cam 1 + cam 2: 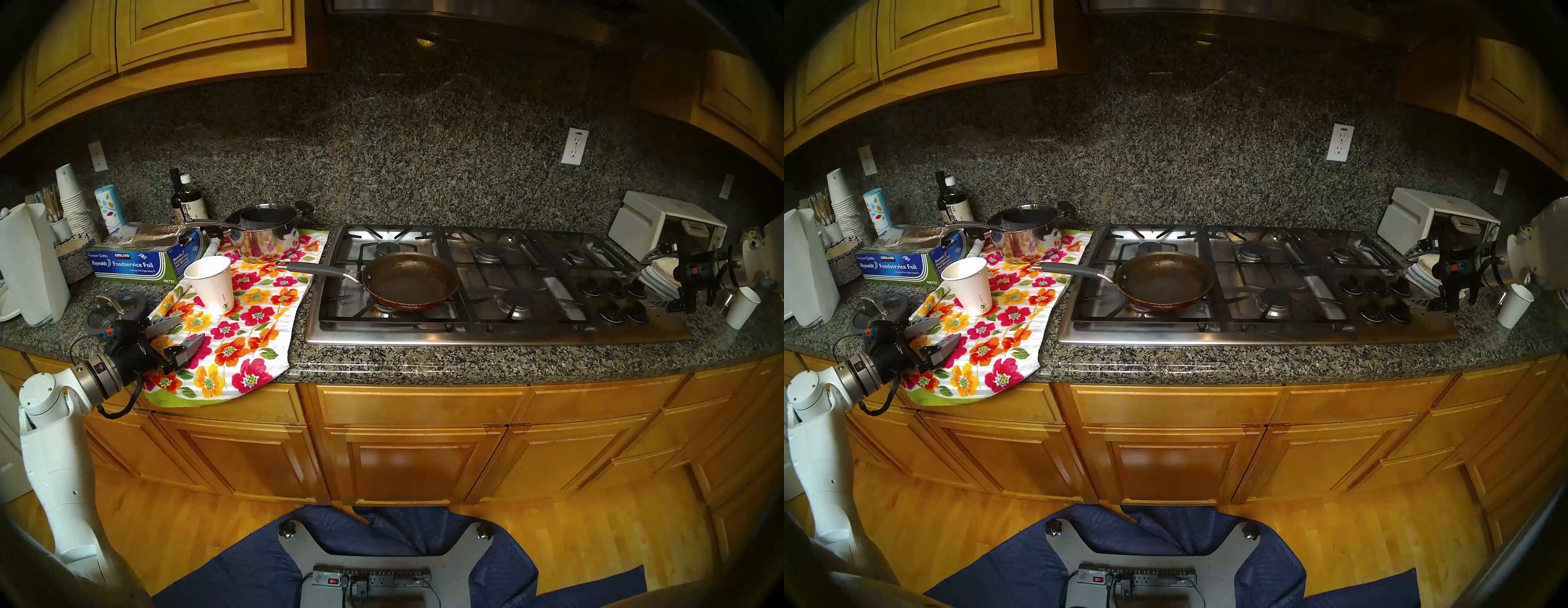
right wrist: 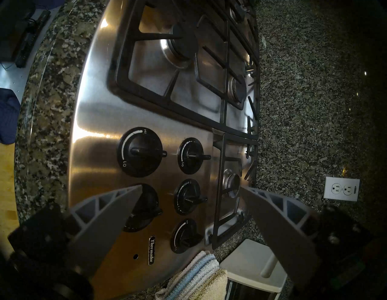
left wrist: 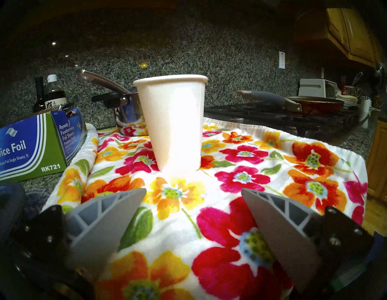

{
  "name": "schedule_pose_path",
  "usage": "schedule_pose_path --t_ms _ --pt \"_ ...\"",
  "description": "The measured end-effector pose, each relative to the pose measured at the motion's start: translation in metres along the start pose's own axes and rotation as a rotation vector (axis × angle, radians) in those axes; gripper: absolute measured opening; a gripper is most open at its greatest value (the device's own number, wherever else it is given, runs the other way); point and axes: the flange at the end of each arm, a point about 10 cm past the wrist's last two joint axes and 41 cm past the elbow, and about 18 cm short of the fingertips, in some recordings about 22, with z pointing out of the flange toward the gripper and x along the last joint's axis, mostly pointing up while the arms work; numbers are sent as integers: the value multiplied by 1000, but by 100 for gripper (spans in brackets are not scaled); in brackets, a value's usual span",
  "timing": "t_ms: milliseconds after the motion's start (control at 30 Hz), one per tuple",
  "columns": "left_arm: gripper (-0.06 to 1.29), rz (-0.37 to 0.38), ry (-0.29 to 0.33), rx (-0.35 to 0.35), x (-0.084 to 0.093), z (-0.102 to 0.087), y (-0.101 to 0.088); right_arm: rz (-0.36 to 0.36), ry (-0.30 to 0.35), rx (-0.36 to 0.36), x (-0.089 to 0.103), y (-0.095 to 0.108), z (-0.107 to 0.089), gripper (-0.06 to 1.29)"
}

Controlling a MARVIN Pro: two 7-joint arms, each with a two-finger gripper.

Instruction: Pick up the water cup, pour water into the pot, turn on the stove

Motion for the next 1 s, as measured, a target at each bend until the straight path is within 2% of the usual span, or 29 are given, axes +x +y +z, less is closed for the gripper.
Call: schedule_pose_path --t_ms 533,1000 --pt "123 -34 51 -14 5 3 -5 1 0 2 0 -1 0 121" --pt "123 -23 89 -17 15 10 -13 2 1 4 0 -1 1 121"
